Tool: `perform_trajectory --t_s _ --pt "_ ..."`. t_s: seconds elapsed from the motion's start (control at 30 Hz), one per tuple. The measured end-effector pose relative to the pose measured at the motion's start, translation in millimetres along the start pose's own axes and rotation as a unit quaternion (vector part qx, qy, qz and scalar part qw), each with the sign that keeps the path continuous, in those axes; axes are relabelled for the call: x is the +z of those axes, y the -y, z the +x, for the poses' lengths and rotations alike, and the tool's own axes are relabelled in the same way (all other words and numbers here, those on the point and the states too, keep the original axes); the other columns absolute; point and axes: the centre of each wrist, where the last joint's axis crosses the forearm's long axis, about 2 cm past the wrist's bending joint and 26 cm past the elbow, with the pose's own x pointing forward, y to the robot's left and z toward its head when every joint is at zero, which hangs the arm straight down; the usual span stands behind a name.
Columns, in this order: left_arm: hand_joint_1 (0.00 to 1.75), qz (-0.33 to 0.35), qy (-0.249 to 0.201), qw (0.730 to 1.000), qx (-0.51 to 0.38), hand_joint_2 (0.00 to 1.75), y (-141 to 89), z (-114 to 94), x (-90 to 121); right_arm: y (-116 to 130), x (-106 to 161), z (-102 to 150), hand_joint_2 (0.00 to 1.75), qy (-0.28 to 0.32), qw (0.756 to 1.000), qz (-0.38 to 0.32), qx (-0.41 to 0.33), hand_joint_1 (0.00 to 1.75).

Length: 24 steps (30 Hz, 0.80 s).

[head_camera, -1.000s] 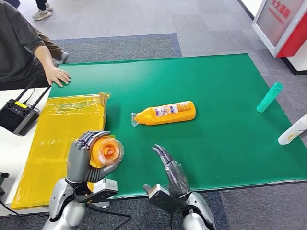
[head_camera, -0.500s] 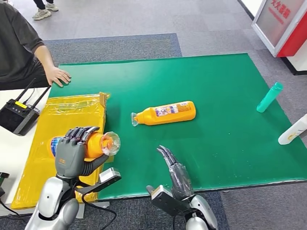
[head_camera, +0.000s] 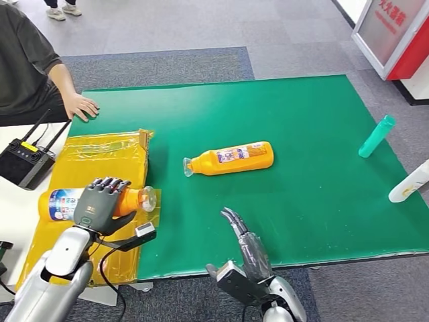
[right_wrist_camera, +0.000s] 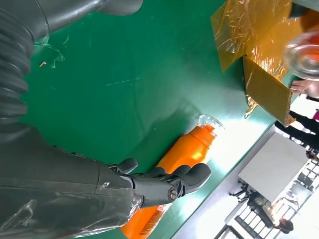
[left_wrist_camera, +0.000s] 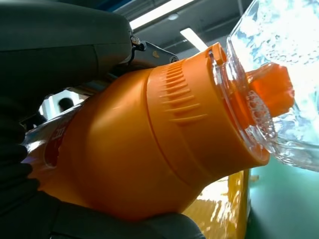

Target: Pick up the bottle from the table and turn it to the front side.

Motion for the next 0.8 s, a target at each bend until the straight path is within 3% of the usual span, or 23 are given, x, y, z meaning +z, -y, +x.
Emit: perform_trajectory --t_s 0.47,0.53,0.57,0.63,0.7,0.8 --pt "1.73 -0.070 0.048 0.996 -0.038 1.75 31 -10 -7 -2 3 -4 1.75 -0.004 1.000 0.003 -0.011 0.00" --pt "1.44 -0.076 0.051 0.995 -0.039 1.75 32 -10 -7 -3 3 -4 1.75 -0.005 1.000 0.004 -0.011 0.00" --pt "1.20 -0.081 0.054 0.994 -0.040 1.75 33 -10 -8 -3 3 -4 1.75 -0.005 1.000 0.004 -0.012 0.00" --pt "0.47 -0.092 0.060 0.993 -0.040 1.75 35 -10 -8 -3 3 -4 1.75 -0.005 1.000 0.004 -0.013 0.00" --pt "0.03 -0.100 0.064 0.992 -0.040 1.75 38 -8 -9 -3 4 -4 1.75 -0.006 1.000 0.003 -0.013 0.00" --pt "0.00 -0.106 0.061 0.992 -0.036 1.75 40 -3 -11 -4 5 -5 1.75 -0.008 1.000 0.002 -0.014 0.00"
